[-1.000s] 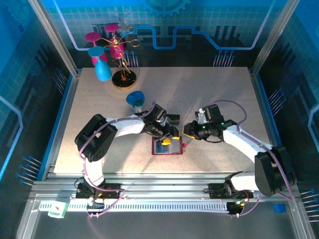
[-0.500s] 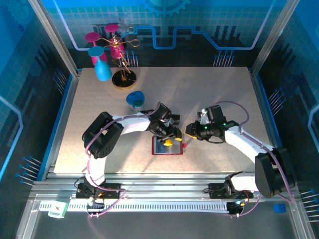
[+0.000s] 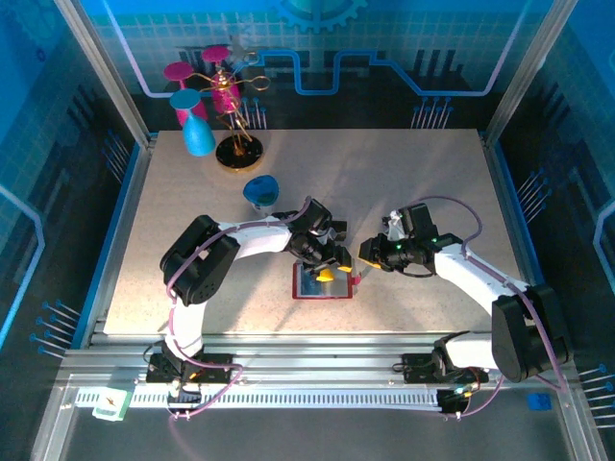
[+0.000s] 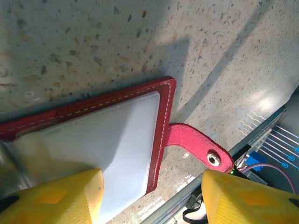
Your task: Take the credit cards out of the card holder
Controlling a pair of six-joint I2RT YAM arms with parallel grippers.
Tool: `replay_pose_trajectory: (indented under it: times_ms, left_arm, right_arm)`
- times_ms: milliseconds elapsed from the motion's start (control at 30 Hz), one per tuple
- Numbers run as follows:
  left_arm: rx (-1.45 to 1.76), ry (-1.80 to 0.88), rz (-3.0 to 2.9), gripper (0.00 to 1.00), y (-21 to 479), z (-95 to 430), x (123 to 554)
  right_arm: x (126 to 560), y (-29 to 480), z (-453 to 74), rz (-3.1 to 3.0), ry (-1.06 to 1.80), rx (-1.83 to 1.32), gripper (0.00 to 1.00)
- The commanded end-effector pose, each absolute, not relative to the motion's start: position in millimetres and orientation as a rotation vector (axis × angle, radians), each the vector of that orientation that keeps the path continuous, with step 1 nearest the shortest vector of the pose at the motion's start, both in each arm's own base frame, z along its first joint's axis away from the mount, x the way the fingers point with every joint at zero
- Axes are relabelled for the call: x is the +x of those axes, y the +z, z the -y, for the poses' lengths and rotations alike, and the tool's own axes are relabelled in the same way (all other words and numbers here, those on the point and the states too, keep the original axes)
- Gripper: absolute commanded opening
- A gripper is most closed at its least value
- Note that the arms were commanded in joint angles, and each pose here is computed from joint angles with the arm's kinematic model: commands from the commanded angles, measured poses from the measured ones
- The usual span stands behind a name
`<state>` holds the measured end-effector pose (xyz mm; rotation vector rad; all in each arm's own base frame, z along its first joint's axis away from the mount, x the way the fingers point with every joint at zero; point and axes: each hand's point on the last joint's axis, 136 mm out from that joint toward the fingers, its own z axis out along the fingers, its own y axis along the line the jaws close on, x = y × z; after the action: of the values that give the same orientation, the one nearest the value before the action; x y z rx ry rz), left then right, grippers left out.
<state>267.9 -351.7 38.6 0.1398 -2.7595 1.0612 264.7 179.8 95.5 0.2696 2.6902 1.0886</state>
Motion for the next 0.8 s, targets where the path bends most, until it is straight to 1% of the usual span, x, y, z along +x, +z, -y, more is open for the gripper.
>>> replay_pose_trajectory:
  times_ms: [0, 400, 767]
  left_arm:
    - [0.111, 1.037, 2.8, 0.59, 49, 350, 269]
    - [0.142, 1.059, 2.825, 0.59, 58, 337, 273]
    - [0.214, 1.058, 2.85, 0.59, 58, 310, 268]
  right_arm:
    - [261, 94, -178, -2.698, 1.112, 0.273, 0.33]
    - [262, 91, -184, -2.706, 1.136, 0.281, 0.33]
    - [266, 85, -202, -2.737, 1.15, 0.249, 0.33]
